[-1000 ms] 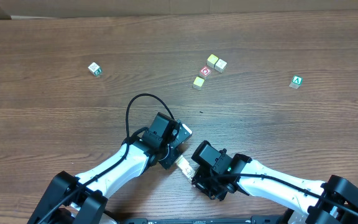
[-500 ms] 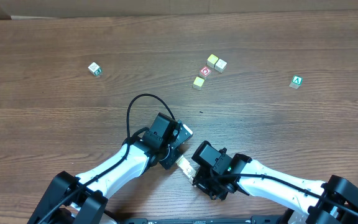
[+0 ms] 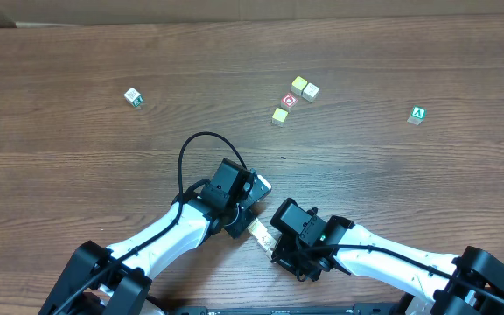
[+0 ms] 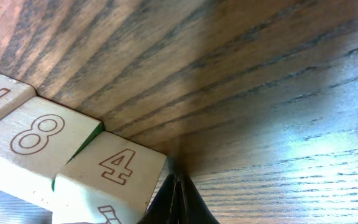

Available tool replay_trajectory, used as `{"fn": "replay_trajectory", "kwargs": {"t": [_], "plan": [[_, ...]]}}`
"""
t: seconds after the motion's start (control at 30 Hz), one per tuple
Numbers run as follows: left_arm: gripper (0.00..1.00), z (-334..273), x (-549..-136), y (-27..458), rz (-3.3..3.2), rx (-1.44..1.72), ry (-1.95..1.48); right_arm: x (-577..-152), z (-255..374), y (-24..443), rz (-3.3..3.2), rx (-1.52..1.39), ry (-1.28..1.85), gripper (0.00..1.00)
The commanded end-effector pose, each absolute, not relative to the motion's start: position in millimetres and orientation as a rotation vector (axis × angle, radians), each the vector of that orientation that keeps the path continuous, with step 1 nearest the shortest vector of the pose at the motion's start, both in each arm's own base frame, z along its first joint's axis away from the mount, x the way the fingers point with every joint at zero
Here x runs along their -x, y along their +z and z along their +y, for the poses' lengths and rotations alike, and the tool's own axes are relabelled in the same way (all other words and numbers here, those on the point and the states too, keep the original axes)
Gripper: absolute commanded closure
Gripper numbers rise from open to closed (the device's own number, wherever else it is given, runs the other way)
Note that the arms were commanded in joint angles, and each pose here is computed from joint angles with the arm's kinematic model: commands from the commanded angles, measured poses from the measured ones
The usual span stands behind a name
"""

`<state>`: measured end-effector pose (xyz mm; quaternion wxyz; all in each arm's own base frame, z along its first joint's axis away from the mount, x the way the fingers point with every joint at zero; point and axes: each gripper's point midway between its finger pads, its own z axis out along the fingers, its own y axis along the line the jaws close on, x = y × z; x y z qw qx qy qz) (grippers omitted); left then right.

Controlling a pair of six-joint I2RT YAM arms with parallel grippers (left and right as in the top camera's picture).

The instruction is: Flip 4 blocks

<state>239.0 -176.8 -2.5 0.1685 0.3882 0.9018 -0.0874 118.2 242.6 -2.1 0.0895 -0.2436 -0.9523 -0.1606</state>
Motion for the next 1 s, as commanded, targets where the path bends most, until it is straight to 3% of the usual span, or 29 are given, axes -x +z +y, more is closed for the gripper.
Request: {"fn": "replay_trajectory", "kwargs": {"t": [0.0,0.47,0.67,0.97], "plan": [[0.96,-180.6,-213.2,-18.1,2.599,-1.208,-0.319,-129.9,246.1,1.4,-2.887,0.712,-0.495,0.96],[0.96,-180.6,-213.1,-18.1,2.599,-1.208,-0.319,-132.0,251.2,10.4,-2.881,0.703,-0.497,0.85],[0.96,-180.5,-213.0,-18.2,2.600,-1.208,-0.319,-129.2,249.4,10.8,-2.871,0.702,-0.477,0.96],[0.96,-180.6,-213.0,-18.1,2.599,-1.208,-0.320,-129.2,249.8,11.0,-2.883,0.664,-0.483,0.96]]}}
